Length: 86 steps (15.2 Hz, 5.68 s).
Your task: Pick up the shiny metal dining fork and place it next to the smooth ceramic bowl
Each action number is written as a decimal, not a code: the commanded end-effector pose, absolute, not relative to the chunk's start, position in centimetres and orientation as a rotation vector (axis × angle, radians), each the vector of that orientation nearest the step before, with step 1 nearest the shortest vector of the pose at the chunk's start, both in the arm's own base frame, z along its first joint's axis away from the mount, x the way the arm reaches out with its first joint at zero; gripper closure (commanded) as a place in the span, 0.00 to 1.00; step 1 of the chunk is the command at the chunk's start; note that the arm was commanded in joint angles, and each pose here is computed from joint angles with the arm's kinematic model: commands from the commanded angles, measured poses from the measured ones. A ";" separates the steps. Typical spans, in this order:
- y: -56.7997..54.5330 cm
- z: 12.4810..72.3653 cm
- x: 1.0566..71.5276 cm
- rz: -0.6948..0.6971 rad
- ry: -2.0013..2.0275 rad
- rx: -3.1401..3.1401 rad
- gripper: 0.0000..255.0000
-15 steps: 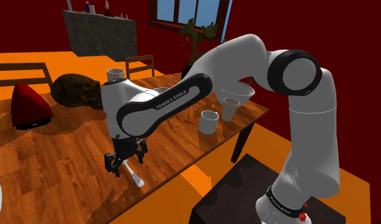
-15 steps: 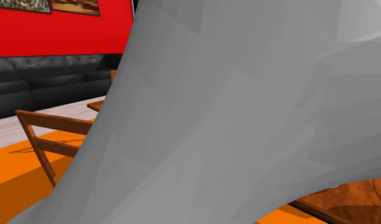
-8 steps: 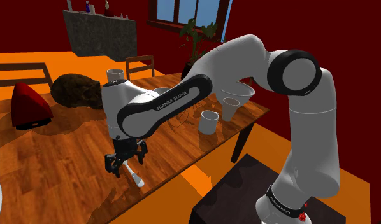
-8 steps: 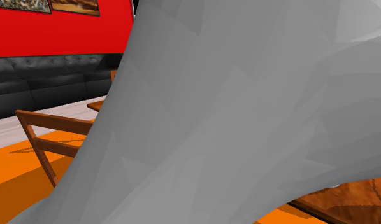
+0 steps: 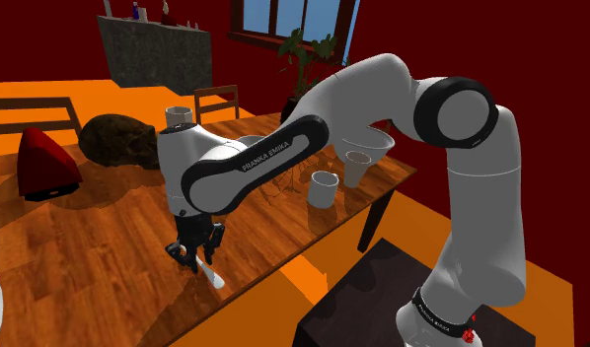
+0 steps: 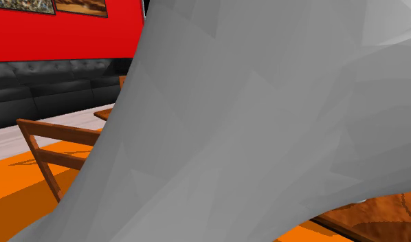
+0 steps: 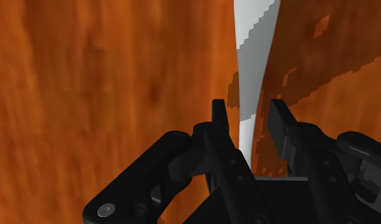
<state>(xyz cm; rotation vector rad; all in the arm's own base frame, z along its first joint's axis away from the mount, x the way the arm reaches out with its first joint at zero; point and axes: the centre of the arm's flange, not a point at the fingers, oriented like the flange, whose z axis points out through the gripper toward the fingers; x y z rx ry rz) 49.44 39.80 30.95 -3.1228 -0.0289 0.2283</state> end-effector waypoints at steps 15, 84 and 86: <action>39.8 37.8 49.4 0.228 -0.029 -3.123 1.00; 11.1 32.3 67.7 0.228 -0.029 -3.123 1.00; 11.1 32.3 67.7 0.228 -0.029 -3.123 1.00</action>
